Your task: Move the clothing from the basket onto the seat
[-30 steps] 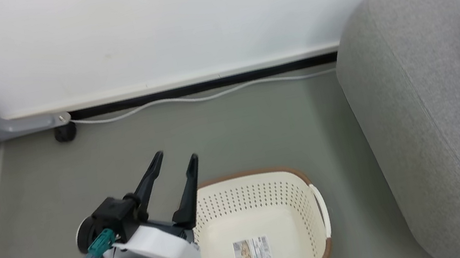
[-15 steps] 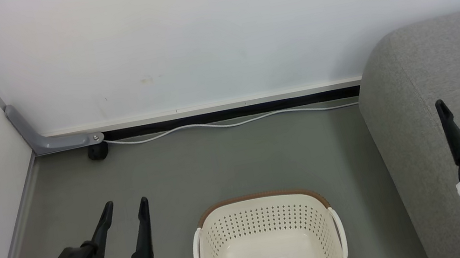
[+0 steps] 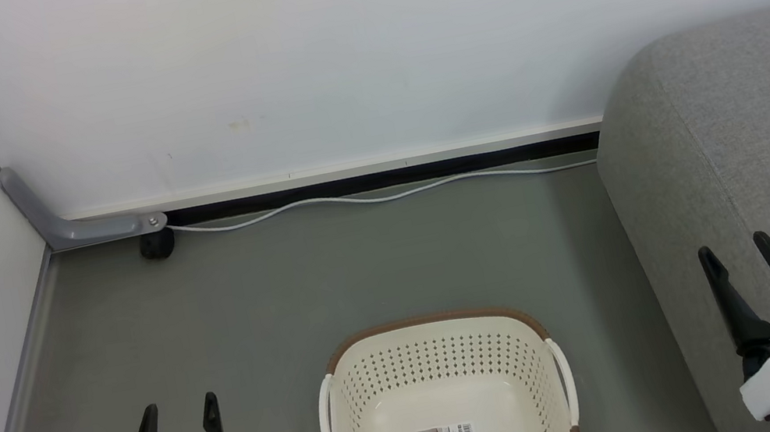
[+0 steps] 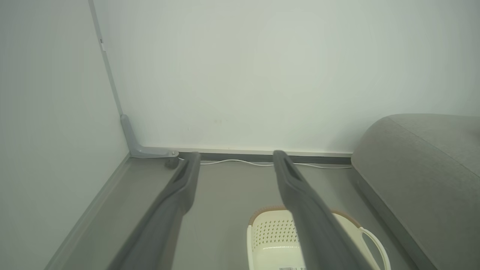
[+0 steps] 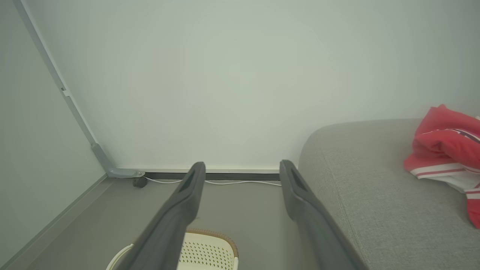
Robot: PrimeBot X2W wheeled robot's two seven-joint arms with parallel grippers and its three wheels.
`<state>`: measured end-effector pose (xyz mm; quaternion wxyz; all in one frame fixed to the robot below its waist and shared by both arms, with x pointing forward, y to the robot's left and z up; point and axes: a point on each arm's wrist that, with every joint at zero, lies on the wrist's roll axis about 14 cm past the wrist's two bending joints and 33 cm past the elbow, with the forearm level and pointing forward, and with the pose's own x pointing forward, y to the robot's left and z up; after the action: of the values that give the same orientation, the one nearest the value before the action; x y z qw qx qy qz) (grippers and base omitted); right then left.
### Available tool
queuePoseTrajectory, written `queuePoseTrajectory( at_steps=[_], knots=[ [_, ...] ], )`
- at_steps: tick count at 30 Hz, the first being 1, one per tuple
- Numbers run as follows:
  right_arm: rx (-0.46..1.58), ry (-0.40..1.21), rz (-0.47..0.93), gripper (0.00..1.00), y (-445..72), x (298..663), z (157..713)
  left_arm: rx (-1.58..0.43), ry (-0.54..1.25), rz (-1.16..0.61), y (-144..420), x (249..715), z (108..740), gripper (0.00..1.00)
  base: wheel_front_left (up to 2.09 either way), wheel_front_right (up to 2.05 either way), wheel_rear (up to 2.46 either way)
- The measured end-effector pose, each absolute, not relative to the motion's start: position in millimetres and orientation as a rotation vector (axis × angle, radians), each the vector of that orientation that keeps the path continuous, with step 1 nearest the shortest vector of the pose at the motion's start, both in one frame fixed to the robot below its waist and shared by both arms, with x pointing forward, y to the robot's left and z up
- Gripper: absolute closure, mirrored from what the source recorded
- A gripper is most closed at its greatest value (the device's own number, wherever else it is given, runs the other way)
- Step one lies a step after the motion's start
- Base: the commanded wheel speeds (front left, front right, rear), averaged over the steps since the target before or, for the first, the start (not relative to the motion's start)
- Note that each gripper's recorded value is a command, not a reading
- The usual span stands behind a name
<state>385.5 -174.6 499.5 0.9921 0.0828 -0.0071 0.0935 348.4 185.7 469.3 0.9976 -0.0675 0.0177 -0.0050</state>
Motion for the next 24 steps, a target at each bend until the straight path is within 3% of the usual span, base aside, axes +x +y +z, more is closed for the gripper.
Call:
queuePoseTrajectory(
  at_steps=[24],
  knots=[
    [0.165, 0.033, 0.147, 0.00, -180.2, 374.4, 480.1, -0.133, 0.059, -0.018, 172.9, 344.1, 462.5, 0.00, 0.00, 0.00, 0.00]
  ],
)
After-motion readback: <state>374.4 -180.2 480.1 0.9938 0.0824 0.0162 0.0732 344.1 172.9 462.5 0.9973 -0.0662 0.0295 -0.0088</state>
